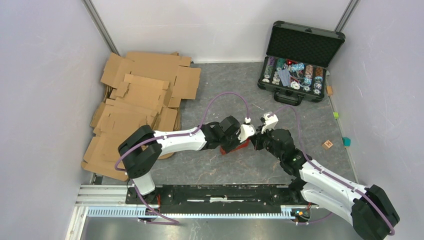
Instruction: Fold the paper box
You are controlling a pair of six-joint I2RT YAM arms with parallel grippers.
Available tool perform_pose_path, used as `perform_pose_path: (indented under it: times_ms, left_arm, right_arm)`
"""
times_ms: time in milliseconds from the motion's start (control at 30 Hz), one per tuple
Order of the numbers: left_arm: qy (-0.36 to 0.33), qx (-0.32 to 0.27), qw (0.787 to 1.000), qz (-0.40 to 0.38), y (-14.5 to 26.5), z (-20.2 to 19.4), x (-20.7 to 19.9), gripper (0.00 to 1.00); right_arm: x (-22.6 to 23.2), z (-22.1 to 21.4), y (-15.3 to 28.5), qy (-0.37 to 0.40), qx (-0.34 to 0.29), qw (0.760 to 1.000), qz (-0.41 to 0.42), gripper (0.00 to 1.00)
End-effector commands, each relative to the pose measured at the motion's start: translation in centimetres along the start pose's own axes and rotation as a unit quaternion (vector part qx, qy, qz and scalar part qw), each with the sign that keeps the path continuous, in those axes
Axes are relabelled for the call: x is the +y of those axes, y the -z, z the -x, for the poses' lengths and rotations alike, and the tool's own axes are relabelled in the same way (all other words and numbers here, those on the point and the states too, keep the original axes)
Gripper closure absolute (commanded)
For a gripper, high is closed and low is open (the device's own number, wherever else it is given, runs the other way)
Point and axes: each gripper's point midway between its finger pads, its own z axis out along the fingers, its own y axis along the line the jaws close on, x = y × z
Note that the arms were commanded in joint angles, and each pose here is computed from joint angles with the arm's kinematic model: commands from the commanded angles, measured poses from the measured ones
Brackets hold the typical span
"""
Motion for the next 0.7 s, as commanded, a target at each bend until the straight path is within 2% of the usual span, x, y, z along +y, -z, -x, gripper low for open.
perform_pose_path:
  times_ms: [0,333,667]
  left_arm:
    - [-0.026,0.052,0.998,-0.037,-1.0,-2.6,-2.1,0.65]
    - [0.001,0.043,0.997,-0.064,-1.0,-2.3,-2.3,0.66]
    - [-0.001,0.051,0.997,-0.061,-1.3,-2.6,-2.1,0.67]
  right_arm:
    - [-0.3,3.1,0.1,0.110,-0.069,0.992,-0.001,1.00]
    - [0.0,0.3,-0.2,0.070,-0.054,0.996,0.022,1.00]
    - [0.2,2.4,-0.3,0.045,-0.062,0.997,0.006,1.00]
